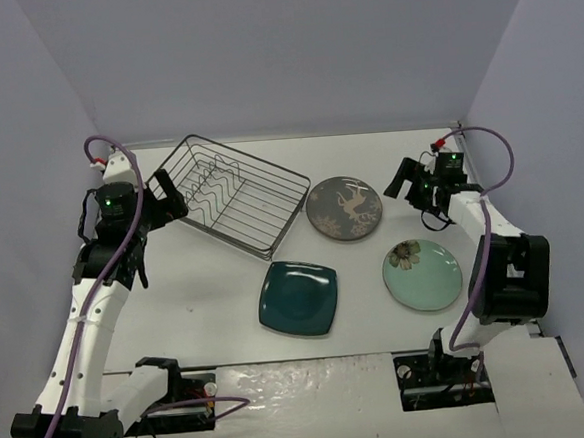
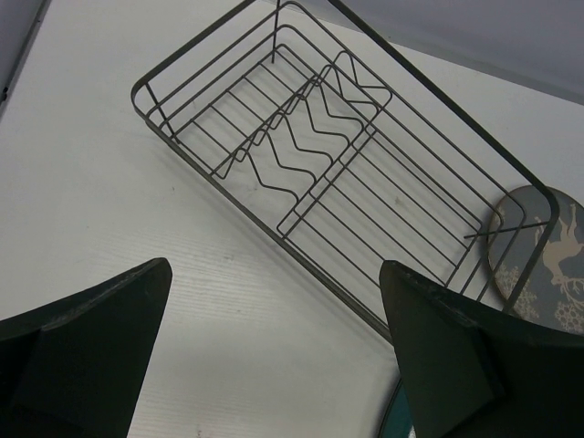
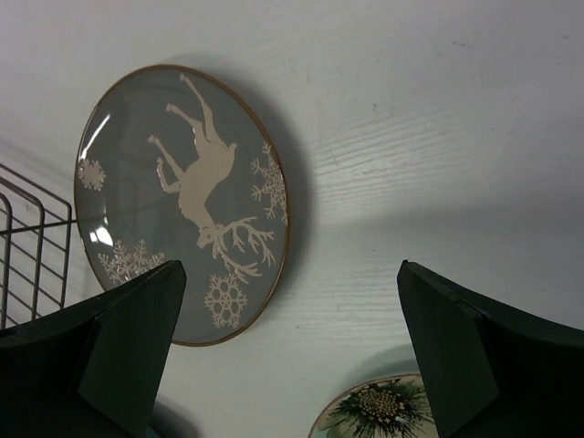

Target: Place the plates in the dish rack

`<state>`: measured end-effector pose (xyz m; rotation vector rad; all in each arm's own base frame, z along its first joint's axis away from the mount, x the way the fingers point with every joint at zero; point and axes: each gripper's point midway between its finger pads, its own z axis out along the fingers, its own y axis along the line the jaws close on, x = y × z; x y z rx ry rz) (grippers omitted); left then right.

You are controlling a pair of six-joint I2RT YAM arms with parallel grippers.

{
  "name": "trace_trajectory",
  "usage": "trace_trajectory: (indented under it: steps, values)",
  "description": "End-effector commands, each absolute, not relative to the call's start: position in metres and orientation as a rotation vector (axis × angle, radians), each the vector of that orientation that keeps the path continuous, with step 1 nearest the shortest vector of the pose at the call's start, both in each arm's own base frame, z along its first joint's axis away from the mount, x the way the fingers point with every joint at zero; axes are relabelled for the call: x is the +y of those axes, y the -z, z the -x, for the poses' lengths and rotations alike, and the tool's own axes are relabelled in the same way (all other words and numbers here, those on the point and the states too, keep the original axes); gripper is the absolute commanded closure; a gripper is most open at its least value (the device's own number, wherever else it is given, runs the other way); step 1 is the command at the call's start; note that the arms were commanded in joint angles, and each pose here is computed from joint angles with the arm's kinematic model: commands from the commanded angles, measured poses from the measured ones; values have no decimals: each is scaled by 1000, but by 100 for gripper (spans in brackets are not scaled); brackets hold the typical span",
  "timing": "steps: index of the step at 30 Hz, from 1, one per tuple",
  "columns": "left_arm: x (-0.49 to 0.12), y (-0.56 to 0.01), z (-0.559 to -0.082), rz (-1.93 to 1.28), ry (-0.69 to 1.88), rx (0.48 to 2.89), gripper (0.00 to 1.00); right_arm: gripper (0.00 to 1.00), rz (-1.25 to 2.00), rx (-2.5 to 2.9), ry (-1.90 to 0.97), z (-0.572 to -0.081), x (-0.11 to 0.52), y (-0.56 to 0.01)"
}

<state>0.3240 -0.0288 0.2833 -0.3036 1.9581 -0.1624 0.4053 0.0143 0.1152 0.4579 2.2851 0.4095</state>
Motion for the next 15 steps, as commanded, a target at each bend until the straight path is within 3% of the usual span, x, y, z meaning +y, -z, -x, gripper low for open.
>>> trace_trajectory:
  steps: [1,15]
  values:
    - [-39,-321,-336,241,226,1853,3,0,-330,2221,-578,-426,36,-120]
    - [-43,-320,-336,232,248,1856,3,0,-348,2277,-888,-427,68,-60]
